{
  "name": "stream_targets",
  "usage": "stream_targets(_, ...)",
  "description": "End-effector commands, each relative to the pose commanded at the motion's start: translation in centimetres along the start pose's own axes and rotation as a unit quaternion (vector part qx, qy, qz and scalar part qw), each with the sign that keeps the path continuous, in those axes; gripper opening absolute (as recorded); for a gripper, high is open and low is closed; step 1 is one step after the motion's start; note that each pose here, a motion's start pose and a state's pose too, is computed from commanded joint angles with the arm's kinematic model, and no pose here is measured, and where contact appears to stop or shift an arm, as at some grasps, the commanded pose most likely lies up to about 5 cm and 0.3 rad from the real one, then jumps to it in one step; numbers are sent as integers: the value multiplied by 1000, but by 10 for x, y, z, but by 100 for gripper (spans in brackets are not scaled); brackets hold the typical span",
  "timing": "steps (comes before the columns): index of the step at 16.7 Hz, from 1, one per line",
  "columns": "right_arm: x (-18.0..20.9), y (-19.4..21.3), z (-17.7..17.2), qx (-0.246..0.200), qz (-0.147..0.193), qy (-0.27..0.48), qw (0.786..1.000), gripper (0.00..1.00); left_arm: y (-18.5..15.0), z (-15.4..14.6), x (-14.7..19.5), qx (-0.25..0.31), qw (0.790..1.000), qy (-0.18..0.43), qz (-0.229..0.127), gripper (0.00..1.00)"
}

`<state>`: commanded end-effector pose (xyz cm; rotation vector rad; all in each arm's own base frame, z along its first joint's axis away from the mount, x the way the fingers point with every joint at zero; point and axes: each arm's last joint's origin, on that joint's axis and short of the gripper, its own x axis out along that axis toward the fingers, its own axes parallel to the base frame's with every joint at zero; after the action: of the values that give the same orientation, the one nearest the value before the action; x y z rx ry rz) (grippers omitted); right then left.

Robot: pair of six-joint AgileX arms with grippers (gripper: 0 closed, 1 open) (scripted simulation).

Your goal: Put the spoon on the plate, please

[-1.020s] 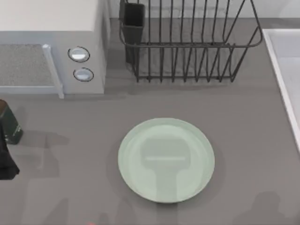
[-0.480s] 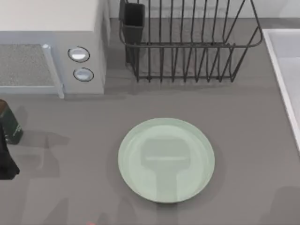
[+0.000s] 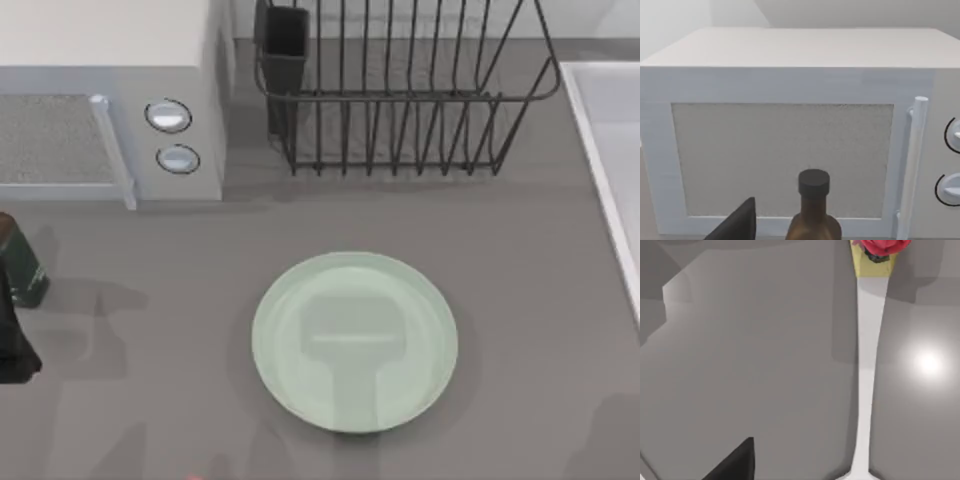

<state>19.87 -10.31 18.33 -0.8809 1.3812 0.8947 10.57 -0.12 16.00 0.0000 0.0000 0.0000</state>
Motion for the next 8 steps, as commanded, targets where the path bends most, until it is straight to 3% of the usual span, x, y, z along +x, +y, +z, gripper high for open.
stream_targets(8,80,-2,-1,0,-6,0,1000,100,0,0,0,0,1000,0,0,100)
